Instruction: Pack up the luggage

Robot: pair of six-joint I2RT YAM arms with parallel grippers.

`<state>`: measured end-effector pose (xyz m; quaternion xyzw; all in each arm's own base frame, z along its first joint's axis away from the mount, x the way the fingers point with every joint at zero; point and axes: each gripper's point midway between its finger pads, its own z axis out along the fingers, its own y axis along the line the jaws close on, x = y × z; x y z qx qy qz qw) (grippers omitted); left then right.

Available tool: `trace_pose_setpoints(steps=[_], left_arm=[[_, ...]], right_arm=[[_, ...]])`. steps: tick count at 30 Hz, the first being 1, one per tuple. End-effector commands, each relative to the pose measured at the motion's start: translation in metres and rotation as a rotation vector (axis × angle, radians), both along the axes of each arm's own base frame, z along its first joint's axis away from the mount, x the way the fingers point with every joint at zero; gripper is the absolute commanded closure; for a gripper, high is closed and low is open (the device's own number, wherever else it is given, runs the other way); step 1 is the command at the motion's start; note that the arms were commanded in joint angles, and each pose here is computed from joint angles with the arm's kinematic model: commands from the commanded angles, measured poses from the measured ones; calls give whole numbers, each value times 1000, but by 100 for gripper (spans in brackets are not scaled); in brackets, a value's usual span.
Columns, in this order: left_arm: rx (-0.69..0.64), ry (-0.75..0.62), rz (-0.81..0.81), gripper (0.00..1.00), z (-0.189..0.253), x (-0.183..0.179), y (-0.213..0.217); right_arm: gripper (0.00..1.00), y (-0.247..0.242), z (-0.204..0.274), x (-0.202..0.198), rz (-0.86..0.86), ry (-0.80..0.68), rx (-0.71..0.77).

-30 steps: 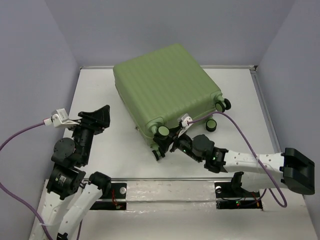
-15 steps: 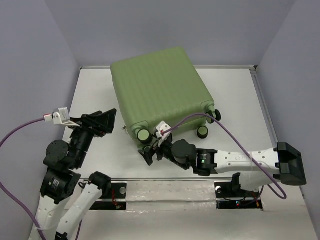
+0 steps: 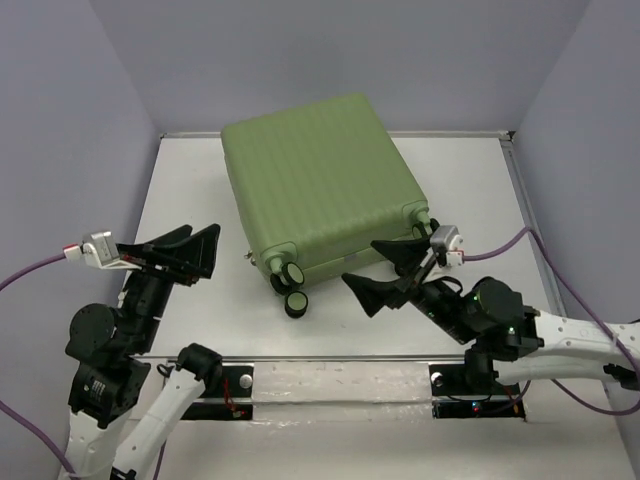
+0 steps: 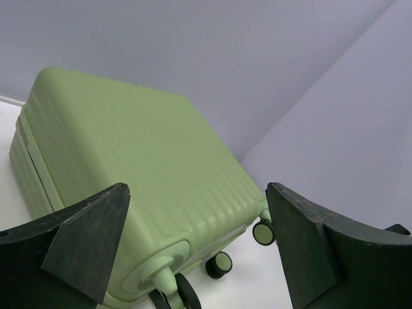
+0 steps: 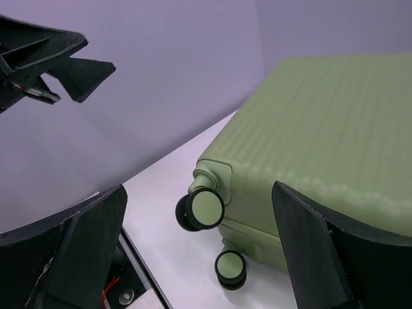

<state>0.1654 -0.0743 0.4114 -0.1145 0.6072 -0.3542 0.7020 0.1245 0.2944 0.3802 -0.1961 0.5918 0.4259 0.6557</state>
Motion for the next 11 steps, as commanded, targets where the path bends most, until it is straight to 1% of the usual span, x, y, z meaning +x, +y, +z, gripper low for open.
trace_pose_setpoints(steps=[1,2,3,5,7,11], left_arm=[[6,-118,-11,1,34,-20,6],[8,-129,-15,1,39,-23,6],[12,-139,-17,1,41,-25,6],[18,-155,-15,1,44,-27,8],[17,-173,-20,1,43,-31,8],[17,-132,-49,1,23,-19,-2]], right_arm=[[0,-39,0,11,-103,-23,-19],[0,-47,-2,12,-116,-16,-23],[0,-62,7,11,-126,-23,16],[0,-76,7,12,-144,-24,35],[0,-96,14,12,-162,-6,104],[0,-107,0,15,-195,28,136]])
